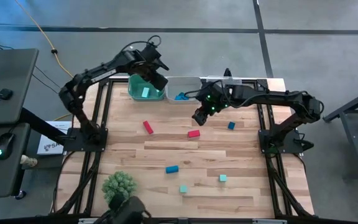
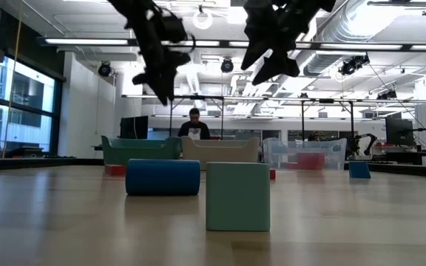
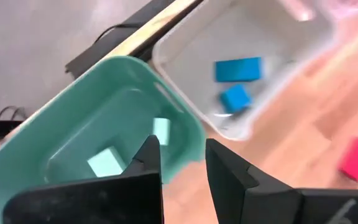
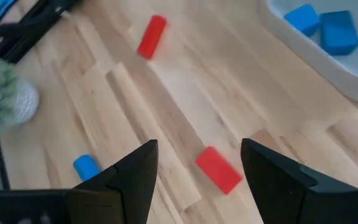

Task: Sort & place blocks by color
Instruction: Put the orange block into the transparent bin

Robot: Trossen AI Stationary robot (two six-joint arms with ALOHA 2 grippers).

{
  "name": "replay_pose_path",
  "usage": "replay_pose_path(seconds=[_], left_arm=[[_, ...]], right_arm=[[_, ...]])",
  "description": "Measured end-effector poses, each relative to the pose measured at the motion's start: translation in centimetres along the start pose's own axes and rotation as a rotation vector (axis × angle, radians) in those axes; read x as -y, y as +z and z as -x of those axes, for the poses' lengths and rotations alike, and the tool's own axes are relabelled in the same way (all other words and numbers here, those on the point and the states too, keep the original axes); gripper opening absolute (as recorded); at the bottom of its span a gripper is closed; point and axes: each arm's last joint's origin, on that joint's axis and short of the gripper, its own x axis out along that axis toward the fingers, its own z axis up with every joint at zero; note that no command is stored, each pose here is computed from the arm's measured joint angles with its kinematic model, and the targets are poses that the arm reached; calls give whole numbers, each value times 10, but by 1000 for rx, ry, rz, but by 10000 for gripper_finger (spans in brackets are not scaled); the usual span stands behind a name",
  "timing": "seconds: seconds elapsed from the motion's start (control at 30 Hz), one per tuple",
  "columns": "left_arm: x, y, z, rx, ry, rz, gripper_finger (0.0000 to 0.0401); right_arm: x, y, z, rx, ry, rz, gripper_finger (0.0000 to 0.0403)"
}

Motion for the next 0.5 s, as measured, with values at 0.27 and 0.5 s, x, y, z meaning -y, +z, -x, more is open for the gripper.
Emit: replay_pose_path(seconds=[0.27, 0.5], left_arm=[[19, -23, 72, 120, -80, -95, 53], [27, -46, 123, 226, -182, -144, 52]], right_arm=[[-19, -11, -3, 13, -52, 167, 220], [-26, -16, -5, 0, -41, 203, 221]])
